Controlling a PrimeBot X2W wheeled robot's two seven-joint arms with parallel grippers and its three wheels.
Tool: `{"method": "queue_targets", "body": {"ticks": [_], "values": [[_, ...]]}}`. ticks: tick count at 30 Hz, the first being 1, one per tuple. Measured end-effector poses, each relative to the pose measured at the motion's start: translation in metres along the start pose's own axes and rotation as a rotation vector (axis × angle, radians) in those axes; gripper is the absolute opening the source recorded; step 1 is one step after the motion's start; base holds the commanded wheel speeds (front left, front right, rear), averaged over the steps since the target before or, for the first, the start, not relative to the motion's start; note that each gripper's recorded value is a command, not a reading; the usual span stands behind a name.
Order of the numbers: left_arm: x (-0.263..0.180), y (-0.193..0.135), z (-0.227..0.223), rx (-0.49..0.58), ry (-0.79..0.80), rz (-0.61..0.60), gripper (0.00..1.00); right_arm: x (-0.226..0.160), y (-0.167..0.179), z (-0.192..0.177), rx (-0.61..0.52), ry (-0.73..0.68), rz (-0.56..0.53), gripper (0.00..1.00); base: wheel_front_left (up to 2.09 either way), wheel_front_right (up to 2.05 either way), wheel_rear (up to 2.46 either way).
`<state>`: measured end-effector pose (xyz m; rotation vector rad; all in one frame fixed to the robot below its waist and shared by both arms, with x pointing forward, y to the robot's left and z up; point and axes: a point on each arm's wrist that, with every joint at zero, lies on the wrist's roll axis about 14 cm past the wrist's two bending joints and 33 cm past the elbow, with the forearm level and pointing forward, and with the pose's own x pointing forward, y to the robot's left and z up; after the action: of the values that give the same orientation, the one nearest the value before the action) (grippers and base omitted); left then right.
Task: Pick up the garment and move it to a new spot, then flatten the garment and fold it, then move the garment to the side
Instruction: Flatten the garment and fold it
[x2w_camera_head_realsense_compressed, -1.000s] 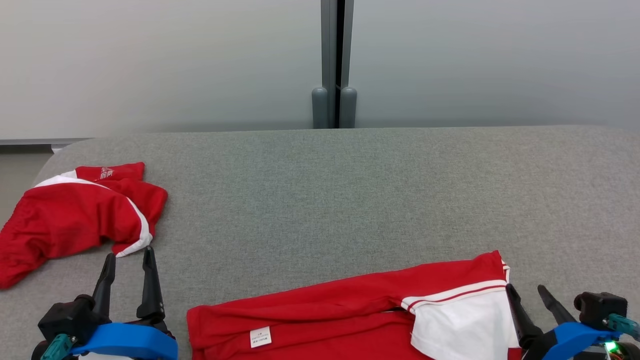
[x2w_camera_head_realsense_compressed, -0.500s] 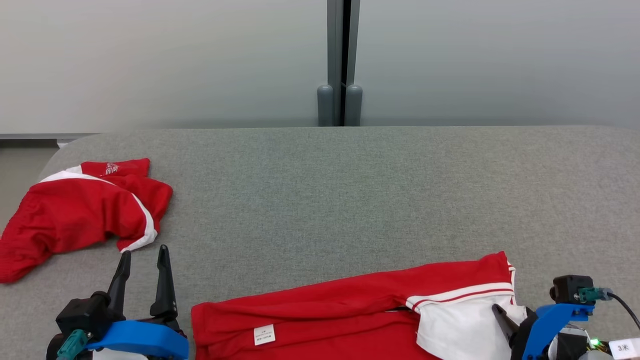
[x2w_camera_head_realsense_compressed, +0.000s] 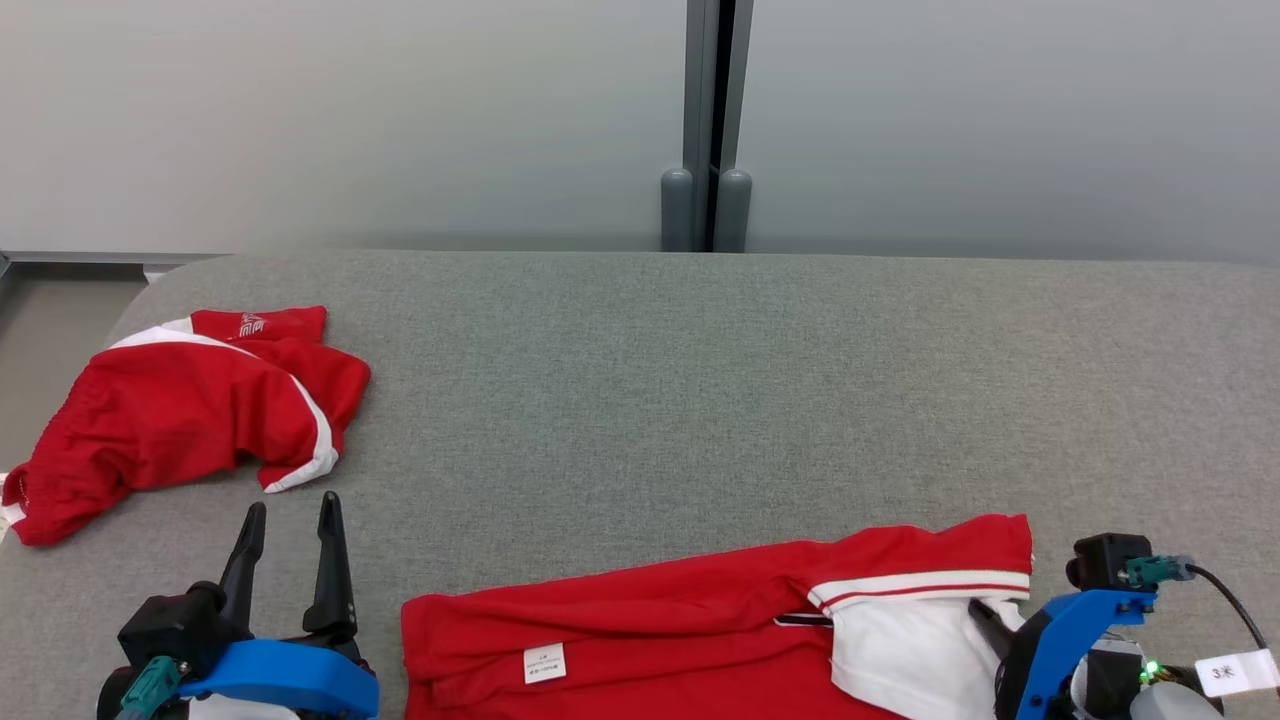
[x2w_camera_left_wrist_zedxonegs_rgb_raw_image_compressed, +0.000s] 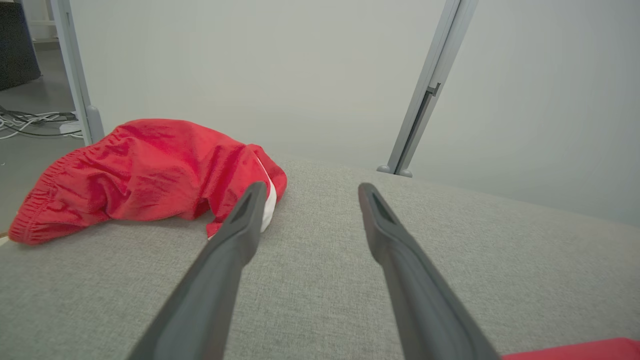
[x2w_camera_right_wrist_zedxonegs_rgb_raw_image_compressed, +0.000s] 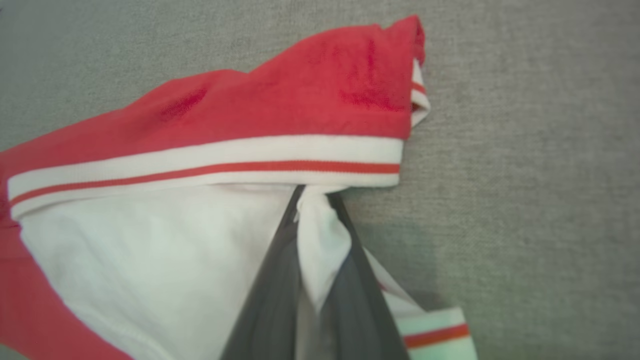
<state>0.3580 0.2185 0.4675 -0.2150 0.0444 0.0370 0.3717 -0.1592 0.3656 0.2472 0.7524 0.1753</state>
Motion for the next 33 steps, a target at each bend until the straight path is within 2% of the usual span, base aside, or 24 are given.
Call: {"method": "queue_targets", "body": {"ticks": [4, 9, 13, 16, 19, 27, 33], "values": [[0.000, 0.001, 0.000, 0.001, -0.002, 0.004, 1.00, -0.005, -0.013, 0.016, -0.001, -0.075, -0.027, 0.00, 0.00, 0.00, 0.00], [0.000, -0.005, 0.000, -0.001, -0.003, -0.012, 1.00, -0.026, -0.052, 0.061, -0.043, -0.229, -0.128, 0.00, 0.00, 0.00, 0.00], [0.001, -0.007, 0.000, 0.002, -0.002, -0.022, 1.00, -0.040, -0.055, 0.091, -0.063, -0.337, -0.148, 0.00, 0.00, 0.00, 0.00], [0.001, -0.009, -0.001, 0.002, 0.000, -0.027, 1.00, -0.043, -0.038, 0.102, -0.063, -0.373, -0.112, 0.00, 0.00, 0.00, 0.00], [-0.002, -0.008, -0.003, 0.003, 0.004, -0.025, 1.00, -0.046, 0.018, 0.117, -0.032, -0.434, 0.034, 0.00, 0.00, 0.00, 0.00], [-0.014, 0.007, -0.005, -0.003, 0.009, 0.021, 1.00, -0.044, 0.131, 0.090, -0.009, -0.331, 0.355, 0.00, 0.00, 0.00, 0.00], [-0.025, 0.022, -0.002, -0.006, 0.001, 0.067, 1.00, -0.031, 0.181, 0.056, -0.045, -0.209, 0.470, 0.00, 0.00, 0.00, 0.00]]}}
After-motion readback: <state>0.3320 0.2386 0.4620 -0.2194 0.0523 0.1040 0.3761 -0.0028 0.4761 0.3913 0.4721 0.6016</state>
